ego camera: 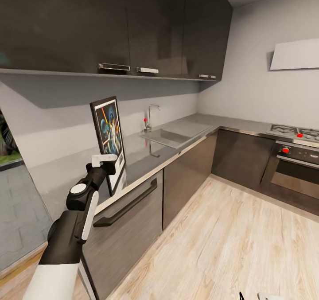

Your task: Pick up the poster from the kitchen countertop and hang it on one of the wall nails in the kitchen.

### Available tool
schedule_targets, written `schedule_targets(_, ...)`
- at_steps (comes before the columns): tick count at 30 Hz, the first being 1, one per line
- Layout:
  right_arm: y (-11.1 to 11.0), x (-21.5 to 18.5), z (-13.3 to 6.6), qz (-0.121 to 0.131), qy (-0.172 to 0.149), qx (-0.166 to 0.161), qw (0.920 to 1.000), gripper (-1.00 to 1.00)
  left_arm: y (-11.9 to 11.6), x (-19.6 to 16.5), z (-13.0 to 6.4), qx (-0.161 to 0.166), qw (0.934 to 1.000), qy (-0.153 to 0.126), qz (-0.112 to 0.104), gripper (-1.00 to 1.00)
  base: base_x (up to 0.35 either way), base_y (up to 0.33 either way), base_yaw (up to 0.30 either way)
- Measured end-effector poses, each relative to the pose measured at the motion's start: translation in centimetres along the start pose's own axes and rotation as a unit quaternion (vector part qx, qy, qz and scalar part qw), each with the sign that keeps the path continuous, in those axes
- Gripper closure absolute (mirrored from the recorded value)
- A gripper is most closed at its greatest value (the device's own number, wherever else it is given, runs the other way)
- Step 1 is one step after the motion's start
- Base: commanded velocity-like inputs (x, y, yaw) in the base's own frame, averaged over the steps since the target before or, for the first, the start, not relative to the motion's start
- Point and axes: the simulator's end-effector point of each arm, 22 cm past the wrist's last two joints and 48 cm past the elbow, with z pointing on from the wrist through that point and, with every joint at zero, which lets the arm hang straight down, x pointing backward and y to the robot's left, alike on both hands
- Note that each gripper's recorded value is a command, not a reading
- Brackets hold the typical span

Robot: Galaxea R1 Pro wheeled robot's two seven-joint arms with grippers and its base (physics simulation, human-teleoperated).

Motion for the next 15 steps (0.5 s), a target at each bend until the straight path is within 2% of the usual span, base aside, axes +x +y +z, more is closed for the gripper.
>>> schedule_targets(15,0.0,0.0,0.0,0.0,0.0,0.0,1.0,-1.0,-0.6,-1.4,-0.6,0.008,0.9999,-0.008,-0.002,1.0,0.0,0.0,0.0)
